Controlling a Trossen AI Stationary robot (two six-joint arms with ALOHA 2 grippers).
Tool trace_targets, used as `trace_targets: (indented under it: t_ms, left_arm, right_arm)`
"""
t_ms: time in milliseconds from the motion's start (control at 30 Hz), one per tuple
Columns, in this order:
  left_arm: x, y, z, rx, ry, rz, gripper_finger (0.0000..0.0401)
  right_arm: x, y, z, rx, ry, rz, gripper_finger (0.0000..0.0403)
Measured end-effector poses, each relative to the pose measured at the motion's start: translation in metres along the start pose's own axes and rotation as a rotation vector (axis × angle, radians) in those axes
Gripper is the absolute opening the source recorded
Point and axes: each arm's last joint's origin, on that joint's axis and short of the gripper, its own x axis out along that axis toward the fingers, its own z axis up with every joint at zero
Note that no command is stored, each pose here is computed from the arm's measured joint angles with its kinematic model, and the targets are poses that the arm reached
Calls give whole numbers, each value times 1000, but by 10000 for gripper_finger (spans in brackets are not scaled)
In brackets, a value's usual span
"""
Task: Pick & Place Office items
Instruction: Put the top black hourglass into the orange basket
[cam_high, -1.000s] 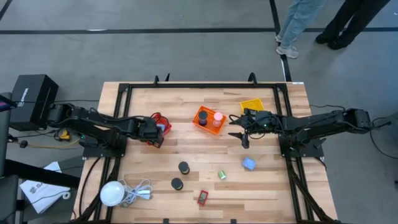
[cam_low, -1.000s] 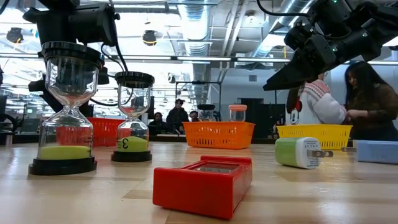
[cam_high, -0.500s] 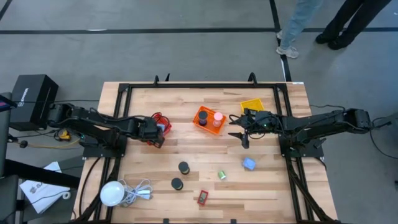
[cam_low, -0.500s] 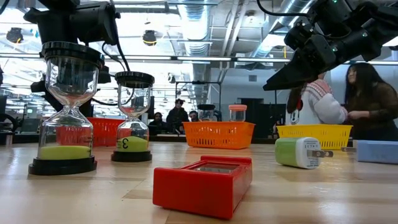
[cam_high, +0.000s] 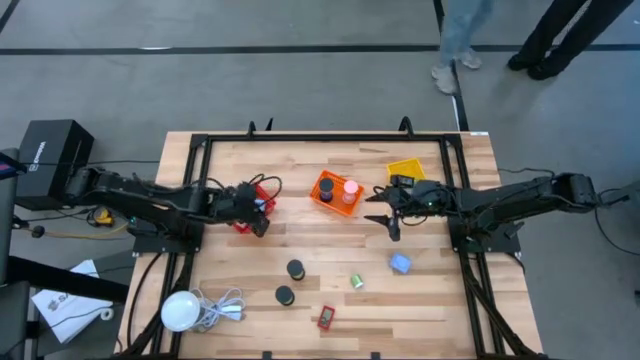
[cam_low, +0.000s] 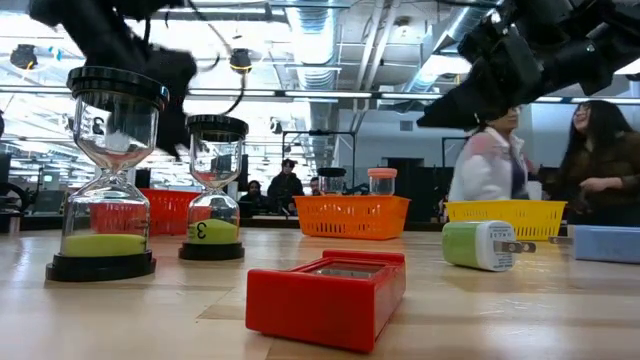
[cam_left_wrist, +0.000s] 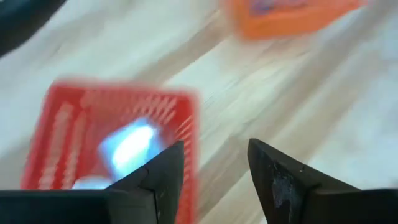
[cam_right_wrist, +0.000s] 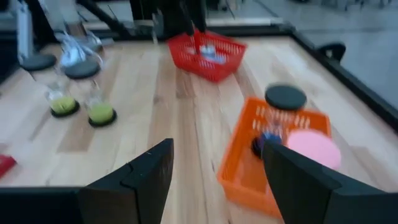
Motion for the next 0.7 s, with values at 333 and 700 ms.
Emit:
trace_targets:
  t_ms: [333,700]
  left_arm:
    - [-16,-36,-1,242,-169,-255,173]
    - [-22,-44,-7,284,-183,-311,172]
  right_arm:
    - [-1,12,9,23,-89,57,235]
    - [-2,15,13,21,-138,72,235]
